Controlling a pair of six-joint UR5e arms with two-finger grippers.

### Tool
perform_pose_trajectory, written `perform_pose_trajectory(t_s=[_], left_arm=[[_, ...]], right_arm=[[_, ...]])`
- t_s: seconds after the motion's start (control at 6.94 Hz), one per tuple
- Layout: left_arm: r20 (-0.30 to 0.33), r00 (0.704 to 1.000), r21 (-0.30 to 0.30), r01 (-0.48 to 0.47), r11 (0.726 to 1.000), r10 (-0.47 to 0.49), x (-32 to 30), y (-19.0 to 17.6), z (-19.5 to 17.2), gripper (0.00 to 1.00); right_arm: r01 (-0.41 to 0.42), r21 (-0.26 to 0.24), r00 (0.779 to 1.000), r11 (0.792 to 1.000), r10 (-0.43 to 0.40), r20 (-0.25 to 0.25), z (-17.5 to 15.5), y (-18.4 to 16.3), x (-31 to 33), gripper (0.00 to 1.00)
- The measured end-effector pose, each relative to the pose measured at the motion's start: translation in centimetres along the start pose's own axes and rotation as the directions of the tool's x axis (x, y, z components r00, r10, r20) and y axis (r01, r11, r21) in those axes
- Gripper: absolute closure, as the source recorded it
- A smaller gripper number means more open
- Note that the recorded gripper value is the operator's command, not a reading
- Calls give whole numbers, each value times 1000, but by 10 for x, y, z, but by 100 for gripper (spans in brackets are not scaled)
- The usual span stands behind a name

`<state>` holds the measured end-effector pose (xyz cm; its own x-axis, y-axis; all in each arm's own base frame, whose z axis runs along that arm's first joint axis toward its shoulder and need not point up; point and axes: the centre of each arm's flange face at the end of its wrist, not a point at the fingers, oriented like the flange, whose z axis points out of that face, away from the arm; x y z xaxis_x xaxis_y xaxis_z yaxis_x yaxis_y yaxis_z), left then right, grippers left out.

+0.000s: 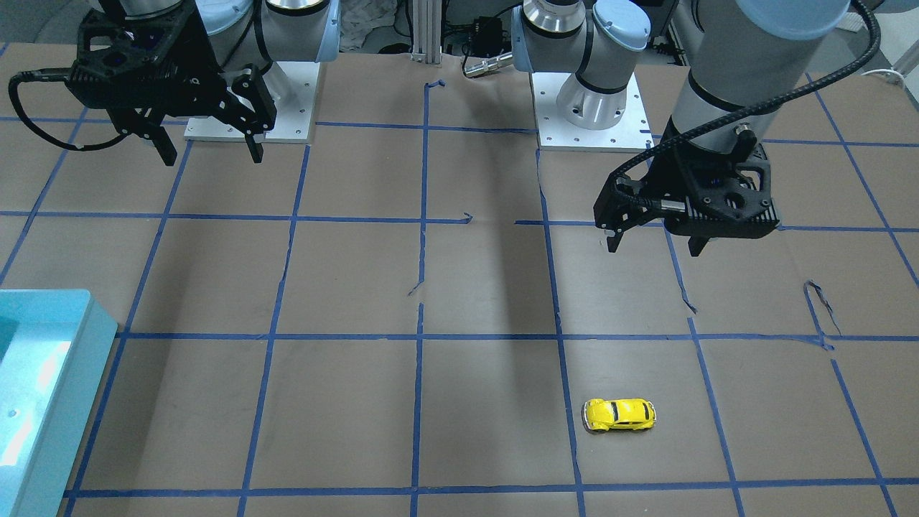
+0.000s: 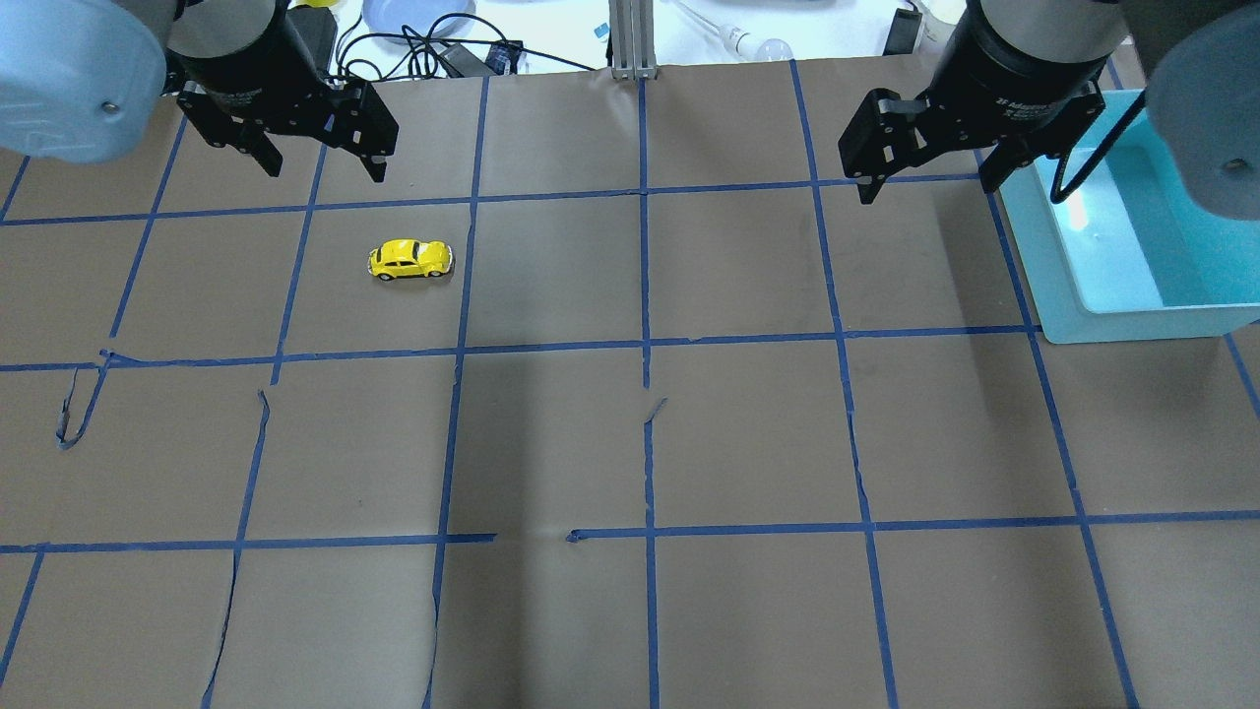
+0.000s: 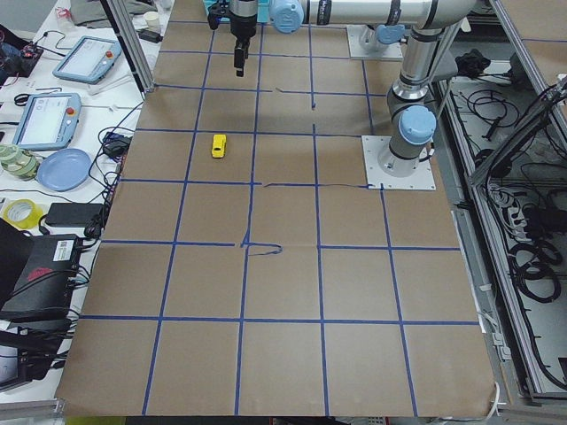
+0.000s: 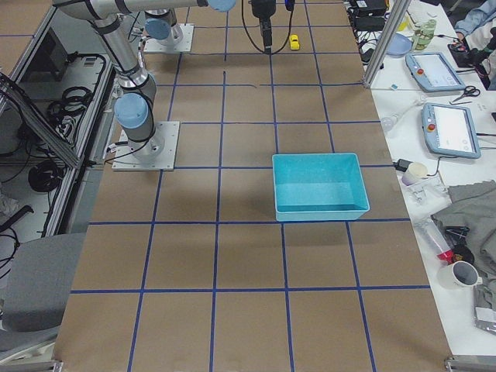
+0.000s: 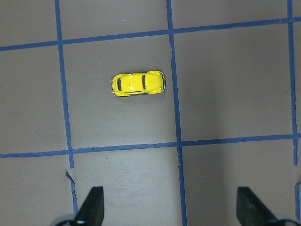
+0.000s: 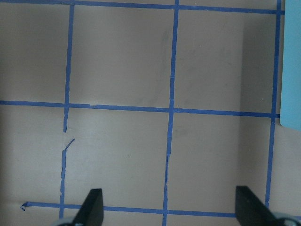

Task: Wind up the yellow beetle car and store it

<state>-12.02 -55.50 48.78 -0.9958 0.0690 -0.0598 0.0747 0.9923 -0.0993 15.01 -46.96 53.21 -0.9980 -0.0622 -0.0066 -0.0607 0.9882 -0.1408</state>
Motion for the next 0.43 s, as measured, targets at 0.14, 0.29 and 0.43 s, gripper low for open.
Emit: perform_pose_trajectory(t_s=[0.14, 0.29, 0.43], left_arm=[[0, 1000, -2, 0, 1000, 0, 0, 1, 0, 0], [0, 1000, -5, 1, 1000, -1, 0, 1, 1, 0], [-1, 1000, -6, 2, 1000, -2, -1, 1, 1, 0]], right_arm=[[0, 0, 1000, 1000, 0, 0, 0, 0, 0, 0], [0, 0, 1000, 1000, 0, 0, 0, 0, 0, 0], [0, 0, 1000, 1000, 0, 0, 0, 0, 0, 0]])
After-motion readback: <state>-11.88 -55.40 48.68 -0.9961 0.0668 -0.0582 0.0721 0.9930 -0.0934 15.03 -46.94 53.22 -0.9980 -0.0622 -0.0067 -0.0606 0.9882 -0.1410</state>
